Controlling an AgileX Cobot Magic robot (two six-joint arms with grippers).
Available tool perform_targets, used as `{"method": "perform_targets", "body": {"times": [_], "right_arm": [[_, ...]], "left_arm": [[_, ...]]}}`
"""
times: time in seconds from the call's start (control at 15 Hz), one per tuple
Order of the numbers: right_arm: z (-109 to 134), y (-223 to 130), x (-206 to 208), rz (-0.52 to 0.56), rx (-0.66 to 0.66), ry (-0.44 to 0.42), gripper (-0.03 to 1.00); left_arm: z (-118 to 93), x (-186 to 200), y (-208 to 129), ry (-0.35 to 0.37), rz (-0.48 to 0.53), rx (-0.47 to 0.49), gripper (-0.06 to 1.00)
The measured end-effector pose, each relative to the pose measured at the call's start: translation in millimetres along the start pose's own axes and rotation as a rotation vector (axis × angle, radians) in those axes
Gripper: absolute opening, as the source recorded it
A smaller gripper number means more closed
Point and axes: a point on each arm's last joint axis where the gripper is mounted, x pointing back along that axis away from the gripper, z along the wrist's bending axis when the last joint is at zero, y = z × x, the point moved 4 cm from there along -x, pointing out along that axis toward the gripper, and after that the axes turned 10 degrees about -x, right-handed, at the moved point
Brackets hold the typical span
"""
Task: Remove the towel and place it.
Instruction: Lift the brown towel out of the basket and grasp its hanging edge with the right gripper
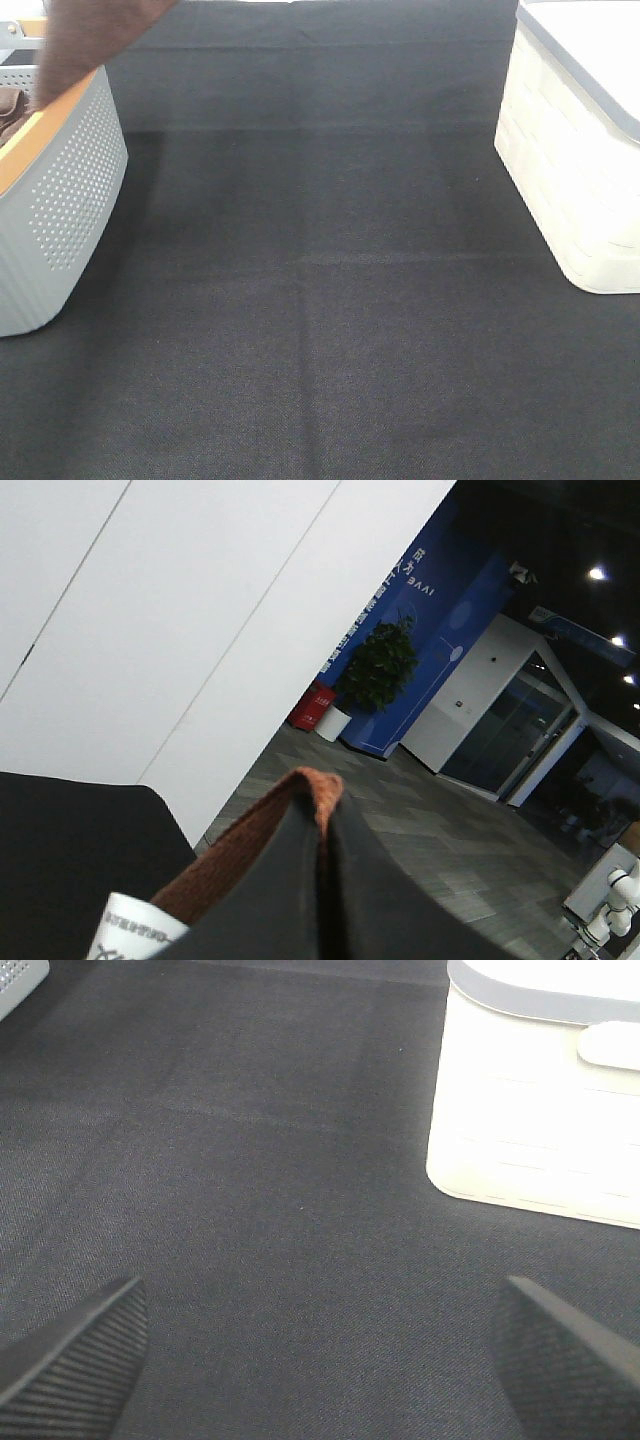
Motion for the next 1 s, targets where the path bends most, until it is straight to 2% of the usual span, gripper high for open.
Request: {"method": "perform_targets", "body": {"times": [0.13,0.4,0.6,0.8,1.0], "right_arm": [[0,0,0,0.000,0.000,0.000,0.87],[0,1,-4,0.026,-0.005,0.001,0.87],[3,6,-13,0.083,-0.041,0.024,0.87],[13,22,-37,0.145,-0.143,0.108,0.87],[26,43,-58,0.117,-0.182,0.226,0.87]], "left_arm": [[-7,-3,-2,-0.004,-0.009,-0.019,0.00],[-36,-13,-21,-0.034,0.021,-0.133,0.00],[-41,-17,-29,-0.037,0.043,-0.174,0.00],[-38,-28,-49,-0.047,0.103,-0.173,0.00],[-47,-42,-77,-0.079,0.174,-0.185,0.00]]}}
